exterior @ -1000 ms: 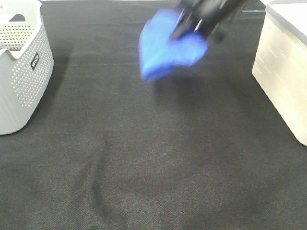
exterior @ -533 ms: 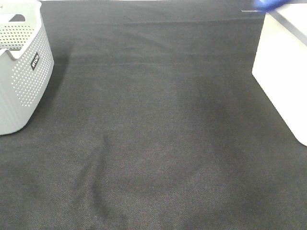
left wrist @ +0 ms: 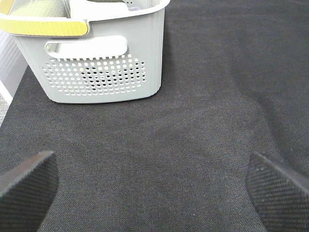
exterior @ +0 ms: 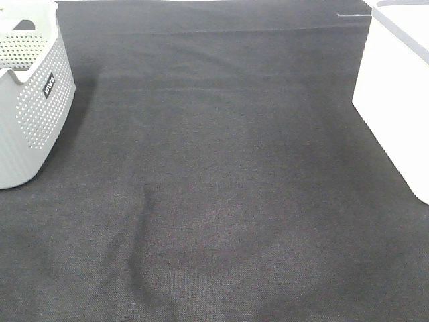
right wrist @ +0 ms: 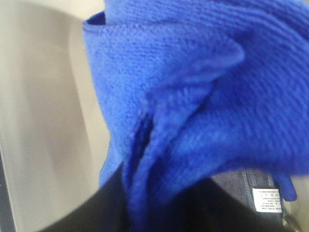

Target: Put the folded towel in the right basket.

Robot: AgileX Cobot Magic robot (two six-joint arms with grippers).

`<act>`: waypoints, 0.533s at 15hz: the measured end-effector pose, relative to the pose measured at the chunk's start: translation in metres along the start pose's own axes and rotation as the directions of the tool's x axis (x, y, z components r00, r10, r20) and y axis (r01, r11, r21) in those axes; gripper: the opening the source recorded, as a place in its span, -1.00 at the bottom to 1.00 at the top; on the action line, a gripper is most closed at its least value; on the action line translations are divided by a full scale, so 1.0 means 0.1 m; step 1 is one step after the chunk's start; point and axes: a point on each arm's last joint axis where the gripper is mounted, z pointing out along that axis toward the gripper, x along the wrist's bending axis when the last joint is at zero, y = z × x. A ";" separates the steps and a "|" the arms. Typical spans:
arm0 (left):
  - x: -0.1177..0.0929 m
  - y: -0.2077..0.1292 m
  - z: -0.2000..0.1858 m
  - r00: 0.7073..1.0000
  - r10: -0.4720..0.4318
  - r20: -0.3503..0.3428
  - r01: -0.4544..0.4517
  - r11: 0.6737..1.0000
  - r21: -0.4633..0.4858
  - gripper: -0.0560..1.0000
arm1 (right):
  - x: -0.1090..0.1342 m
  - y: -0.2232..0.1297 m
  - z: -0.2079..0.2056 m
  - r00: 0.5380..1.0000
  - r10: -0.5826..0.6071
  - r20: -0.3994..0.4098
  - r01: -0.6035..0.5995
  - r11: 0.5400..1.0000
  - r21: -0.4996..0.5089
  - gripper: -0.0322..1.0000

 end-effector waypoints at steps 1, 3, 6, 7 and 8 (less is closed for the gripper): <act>0.00 0.00 0.00 1.000 0.000 0.000 0.000 1.000 0.000 0.98 | 0.00 0.00 0.00 1.000 -0.002 0.005 0.002 1.000 0.001 0.05; 0.00 0.00 0.00 1.000 0.000 0.000 0.000 1.000 0.000 0.98 | -0.01 0.00 0.00 0.998 -0.053 0.014 0.053 0.999 0.003 0.77; 0.00 0.00 0.00 1.000 0.000 0.000 0.000 1.000 0.000 0.98 | 0.01 0.00 -0.09 0.998 -0.055 0.018 0.055 0.998 -0.017 0.91; 0.00 0.00 0.00 1.000 0.000 0.000 0.000 1.000 0.000 0.98 | 0.07 0.00 -0.20 0.998 -0.052 0.024 0.053 0.998 -0.036 0.94; 0.00 0.00 0.00 1.000 0.000 0.000 0.000 1.000 0.000 0.98 | 0.17 0.00 -0.34 0.998 -0.055 0.027 0.056 0.996 -0.065 0.94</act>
